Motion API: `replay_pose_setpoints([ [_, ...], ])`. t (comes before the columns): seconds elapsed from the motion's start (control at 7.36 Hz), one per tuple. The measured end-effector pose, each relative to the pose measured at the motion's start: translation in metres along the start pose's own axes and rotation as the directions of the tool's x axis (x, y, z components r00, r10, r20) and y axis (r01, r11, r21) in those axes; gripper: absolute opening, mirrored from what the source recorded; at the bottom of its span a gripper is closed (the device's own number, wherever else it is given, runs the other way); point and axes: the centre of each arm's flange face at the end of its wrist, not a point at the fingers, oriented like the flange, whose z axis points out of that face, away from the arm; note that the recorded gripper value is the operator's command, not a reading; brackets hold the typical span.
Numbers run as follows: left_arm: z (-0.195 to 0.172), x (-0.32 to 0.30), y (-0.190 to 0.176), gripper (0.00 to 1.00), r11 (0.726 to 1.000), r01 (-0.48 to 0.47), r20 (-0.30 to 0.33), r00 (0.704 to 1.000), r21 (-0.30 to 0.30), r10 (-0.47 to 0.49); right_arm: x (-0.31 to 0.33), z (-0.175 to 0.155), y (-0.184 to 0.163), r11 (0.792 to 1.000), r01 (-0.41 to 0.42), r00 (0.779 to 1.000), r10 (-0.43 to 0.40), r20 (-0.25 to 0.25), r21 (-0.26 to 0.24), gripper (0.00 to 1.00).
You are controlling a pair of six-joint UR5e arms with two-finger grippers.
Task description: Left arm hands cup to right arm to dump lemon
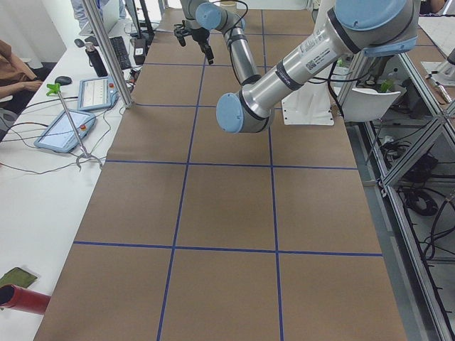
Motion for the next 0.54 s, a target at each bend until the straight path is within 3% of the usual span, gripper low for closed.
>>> replay_pose_setpoints([
  [0.54, 0.0004, -0.0005, -0.0009, 1.0, 1.0, 0.001, 0.002, 1.0, 0.006, -0.001, 0.007, -0.0024, -0.0065, 0.997, -0.079, 0.997, 0.079, -0.009, 0.01, 0.0],
])
